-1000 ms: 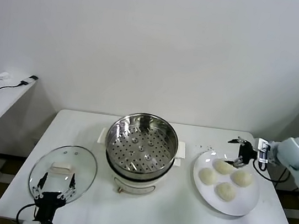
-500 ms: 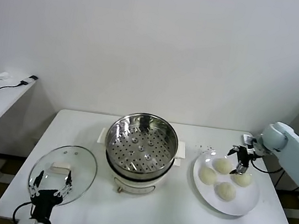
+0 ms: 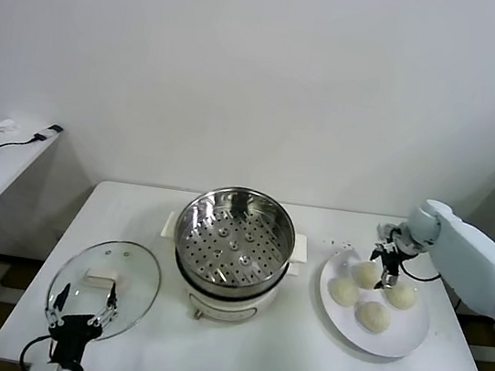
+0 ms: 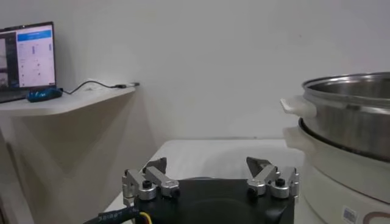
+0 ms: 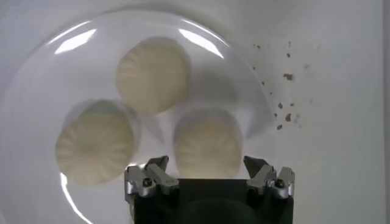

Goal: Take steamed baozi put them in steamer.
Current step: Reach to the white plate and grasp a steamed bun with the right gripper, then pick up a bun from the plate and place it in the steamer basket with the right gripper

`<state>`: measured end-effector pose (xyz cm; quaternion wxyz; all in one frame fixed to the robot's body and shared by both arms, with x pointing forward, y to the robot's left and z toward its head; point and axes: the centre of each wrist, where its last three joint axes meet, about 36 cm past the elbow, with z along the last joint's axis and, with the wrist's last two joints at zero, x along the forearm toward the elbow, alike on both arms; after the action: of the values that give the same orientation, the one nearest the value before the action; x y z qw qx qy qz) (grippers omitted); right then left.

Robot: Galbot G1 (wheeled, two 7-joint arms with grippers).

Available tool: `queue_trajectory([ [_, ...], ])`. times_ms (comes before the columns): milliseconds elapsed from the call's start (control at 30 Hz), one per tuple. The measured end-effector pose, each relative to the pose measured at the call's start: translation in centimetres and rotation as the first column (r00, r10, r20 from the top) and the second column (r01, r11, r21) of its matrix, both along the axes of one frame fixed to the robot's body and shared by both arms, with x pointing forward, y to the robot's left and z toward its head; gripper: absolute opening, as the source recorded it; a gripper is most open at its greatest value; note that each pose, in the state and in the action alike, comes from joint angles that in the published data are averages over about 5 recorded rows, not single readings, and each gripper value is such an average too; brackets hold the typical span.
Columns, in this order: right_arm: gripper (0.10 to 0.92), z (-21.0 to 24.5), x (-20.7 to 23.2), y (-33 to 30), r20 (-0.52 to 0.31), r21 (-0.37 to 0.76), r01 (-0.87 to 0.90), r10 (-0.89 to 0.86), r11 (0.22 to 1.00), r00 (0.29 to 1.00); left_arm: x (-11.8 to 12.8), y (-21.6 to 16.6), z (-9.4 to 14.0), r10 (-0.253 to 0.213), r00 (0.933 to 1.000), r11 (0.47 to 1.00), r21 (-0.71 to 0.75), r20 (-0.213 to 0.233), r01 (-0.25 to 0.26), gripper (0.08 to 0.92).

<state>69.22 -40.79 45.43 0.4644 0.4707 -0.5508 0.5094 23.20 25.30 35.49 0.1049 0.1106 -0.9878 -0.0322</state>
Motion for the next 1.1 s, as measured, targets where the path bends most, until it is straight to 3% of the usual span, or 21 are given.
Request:
queue_trajectory([
  [333,0.612,0.0,0.2,0.2,0.010,0.001,0.002,-0.002,1.000,1.000,-0.5,-0.3,-0.2,0.002,1.0000,1.000,0.007,-0.003,-0.002,0.823],
  [567,0.594,2.4,0.3,0.5,0.027,0.022,-0.042,0.041,0.999,0.999,-0.8,-0.8,-0.2,-0.003,1.0000,1.000,0.014,-0.002,0.003,0.823],
  [867,0.592,15.5,2.0,6.0,0.164,0.050,-0.261,0.250,0.964,0.954,-1.1,-1.6,-0.1,-0.017,0.9999,1.000,0.016,0.003,0.017,0.823],
  [1100,0.594,25.7,0.8,16.9,0.260,0.025,-0.555,0.531,0.831,0.807,-1.4,-2.2,0.1,-0.035,0.9994,0.999,0.021,0.004,0.035,0.823],
])
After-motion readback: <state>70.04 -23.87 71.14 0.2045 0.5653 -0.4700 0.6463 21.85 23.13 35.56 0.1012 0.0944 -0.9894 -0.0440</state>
